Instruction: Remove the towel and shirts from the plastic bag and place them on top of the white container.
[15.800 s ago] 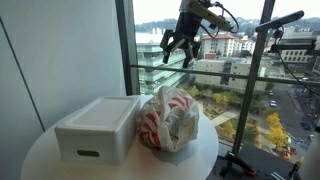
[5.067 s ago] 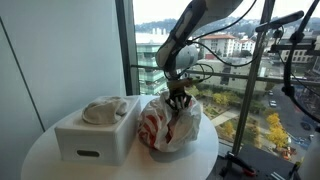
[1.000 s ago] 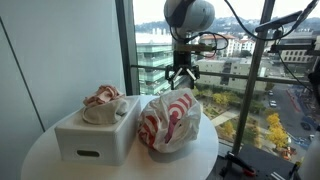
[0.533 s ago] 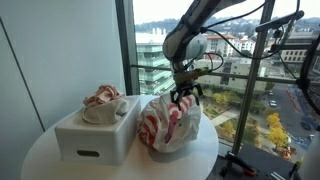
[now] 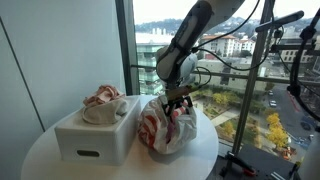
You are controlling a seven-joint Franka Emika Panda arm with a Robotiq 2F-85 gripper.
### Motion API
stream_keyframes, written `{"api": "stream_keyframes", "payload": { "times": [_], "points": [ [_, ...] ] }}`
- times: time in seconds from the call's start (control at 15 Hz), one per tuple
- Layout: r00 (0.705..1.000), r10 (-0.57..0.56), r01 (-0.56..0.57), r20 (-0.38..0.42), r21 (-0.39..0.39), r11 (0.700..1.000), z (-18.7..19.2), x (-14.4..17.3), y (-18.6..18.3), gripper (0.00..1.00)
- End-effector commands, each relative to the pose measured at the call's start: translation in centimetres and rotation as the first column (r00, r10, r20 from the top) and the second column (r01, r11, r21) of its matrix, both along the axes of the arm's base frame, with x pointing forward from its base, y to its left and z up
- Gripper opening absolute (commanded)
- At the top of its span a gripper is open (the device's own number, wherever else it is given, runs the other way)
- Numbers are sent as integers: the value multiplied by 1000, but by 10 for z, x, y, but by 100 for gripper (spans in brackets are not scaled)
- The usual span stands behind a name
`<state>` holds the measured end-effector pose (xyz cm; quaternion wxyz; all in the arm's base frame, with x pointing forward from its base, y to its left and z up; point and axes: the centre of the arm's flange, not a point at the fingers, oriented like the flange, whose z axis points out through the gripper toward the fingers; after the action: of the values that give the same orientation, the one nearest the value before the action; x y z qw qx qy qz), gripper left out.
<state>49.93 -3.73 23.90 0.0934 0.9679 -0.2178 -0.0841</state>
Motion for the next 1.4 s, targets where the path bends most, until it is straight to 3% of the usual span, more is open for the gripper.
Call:
{"api": "stream_keyframes", "payload": {
  "times": [0.0,0.27,0.47,0.67,1.13,1.33],
  "points": [
    [997,74,-72,35,-59,996,8,3,26,100],
    [989,144,-134,30,-224,965,32,-10,50,100],
    [977,204,-182,63,-259,949,37,-5,58,100],
    [975,204,-180,86,-226,957,22,11,46,100],
    [988,153,-149,4,-220,964,-10,13,10,100],
    [986,156,-145,53,-173,974,-16,23,13,100]
  ]
}}
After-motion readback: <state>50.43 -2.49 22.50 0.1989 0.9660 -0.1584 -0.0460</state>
